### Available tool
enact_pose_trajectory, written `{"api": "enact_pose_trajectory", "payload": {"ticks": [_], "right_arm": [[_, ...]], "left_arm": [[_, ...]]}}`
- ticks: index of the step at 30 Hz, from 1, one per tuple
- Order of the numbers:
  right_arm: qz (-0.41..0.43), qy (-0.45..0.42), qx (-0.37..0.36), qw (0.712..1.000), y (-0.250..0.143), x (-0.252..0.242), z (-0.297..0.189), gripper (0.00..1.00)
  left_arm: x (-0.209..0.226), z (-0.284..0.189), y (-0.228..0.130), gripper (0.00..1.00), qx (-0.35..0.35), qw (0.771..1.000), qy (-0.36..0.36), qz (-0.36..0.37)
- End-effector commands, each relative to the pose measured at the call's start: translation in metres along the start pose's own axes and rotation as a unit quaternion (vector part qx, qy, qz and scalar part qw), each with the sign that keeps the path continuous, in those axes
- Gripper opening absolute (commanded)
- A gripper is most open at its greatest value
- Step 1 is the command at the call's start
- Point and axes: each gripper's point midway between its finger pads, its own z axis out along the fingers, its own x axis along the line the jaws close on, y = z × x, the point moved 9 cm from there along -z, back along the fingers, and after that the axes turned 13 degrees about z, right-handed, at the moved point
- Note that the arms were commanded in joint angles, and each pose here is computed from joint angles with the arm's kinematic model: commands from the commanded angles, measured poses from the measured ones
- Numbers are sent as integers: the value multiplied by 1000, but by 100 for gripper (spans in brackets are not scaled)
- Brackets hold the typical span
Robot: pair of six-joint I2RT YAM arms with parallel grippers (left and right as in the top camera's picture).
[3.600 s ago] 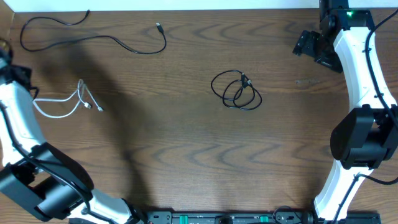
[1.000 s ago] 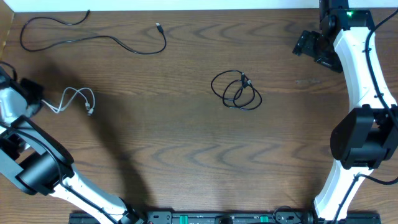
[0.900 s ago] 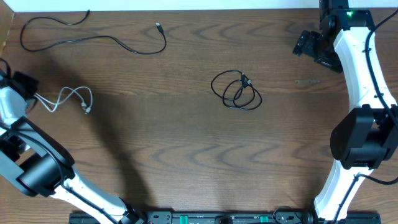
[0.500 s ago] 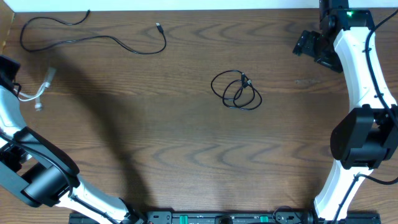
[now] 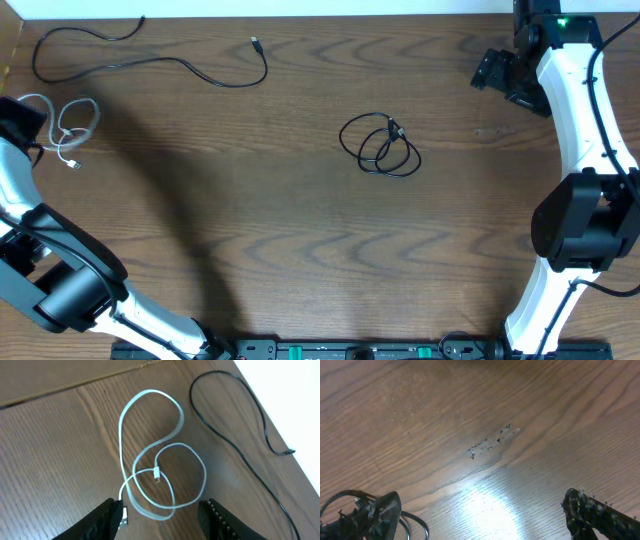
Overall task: Untangle cables
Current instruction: 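Release the white cable and move the left gripper to the black cable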
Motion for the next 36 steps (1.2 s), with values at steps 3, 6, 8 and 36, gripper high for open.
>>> {"api": "enact_pose_trajectory", "payload": {"ticks": [3,6,8,36], "right_arm": [[-3,-7,-2,1000,2,-1,2,99],[-2,-7,-2,1000,2,-1,2,99],[-3,-7,-2,1000,2,-1,2,99],[-2,-7,-2,1000,2,-1,2,99]], "left_arm": [[2,7,-9,54,21,1000,6,3],[4,12,-14,54,30,1000,7,3],[4,19,-19,54,40,999,8,3],[-143,-58,-68,75,248,873,-418,-45]]}}
